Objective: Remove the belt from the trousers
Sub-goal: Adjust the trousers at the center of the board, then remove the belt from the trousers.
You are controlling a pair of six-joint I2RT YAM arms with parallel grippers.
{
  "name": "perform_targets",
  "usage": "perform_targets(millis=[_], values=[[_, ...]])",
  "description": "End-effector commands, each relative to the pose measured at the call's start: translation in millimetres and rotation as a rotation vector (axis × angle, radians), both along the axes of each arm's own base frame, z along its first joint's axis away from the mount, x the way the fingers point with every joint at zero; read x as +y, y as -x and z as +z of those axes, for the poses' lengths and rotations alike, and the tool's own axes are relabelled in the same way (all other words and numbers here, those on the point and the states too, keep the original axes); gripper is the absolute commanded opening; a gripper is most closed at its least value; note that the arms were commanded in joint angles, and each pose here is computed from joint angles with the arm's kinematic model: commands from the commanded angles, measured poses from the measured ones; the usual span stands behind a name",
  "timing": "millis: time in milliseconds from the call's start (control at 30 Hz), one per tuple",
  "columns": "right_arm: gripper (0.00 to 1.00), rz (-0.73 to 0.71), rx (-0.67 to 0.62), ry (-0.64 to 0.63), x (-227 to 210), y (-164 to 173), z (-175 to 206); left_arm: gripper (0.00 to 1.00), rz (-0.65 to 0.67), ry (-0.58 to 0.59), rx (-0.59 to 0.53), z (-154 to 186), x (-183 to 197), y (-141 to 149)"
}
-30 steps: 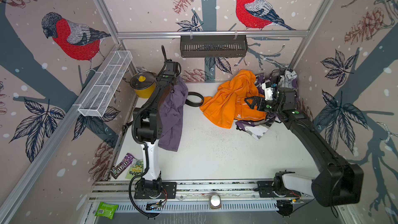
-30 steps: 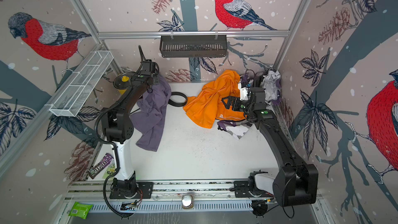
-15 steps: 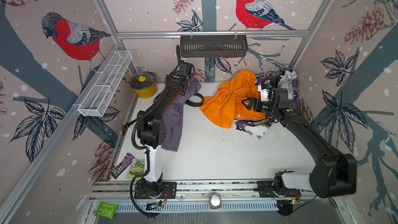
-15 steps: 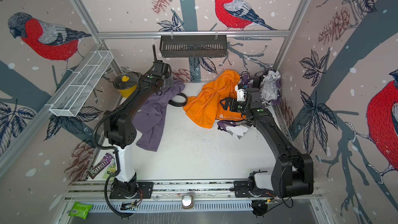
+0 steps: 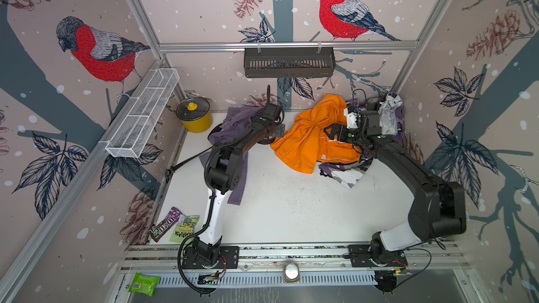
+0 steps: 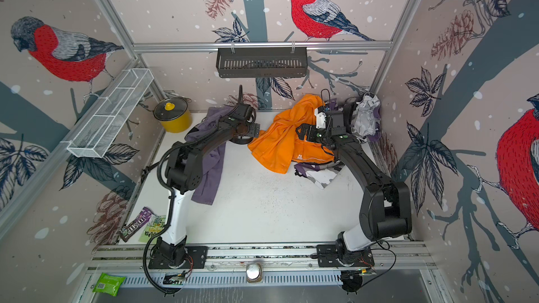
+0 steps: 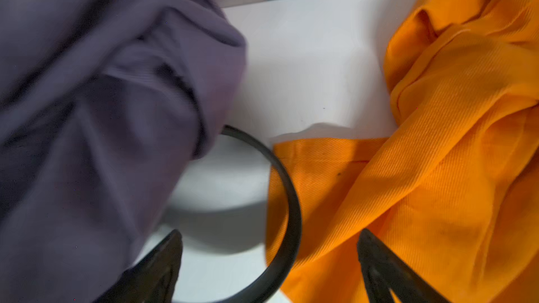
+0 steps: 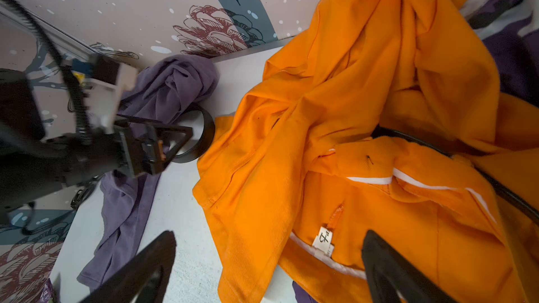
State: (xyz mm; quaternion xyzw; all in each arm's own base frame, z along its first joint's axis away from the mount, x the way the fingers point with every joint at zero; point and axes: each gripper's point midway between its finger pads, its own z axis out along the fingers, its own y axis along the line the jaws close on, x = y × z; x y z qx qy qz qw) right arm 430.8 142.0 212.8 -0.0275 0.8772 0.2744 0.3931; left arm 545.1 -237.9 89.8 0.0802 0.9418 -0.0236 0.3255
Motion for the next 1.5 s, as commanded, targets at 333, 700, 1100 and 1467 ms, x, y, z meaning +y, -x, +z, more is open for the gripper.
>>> perform_targets(millis=[333,700,1100,1467], values=[[0.99,0.002,-0.001,0.013,11.0,-25.9,-16.5,0.49,0.251,-0.112,0.179,-80.1,102.7,22.9],[0.99,0.01,0.111,0.038,44.2,-80.8,-83.4,0.6,0.276,-0.009,0.13,-61.5,115.0,39.1],[0.26,0.124,0.175,0.046,99.2,-104.2,-126.8,0.87,0.287,0.103,-0.046,27.6,98.6,32.8],[0.01,0.401,-0.012,0.04,177.4,-43.2,-11.6,0.9,0.323,0.213,-0.192,115.0,107.9,41.0]])
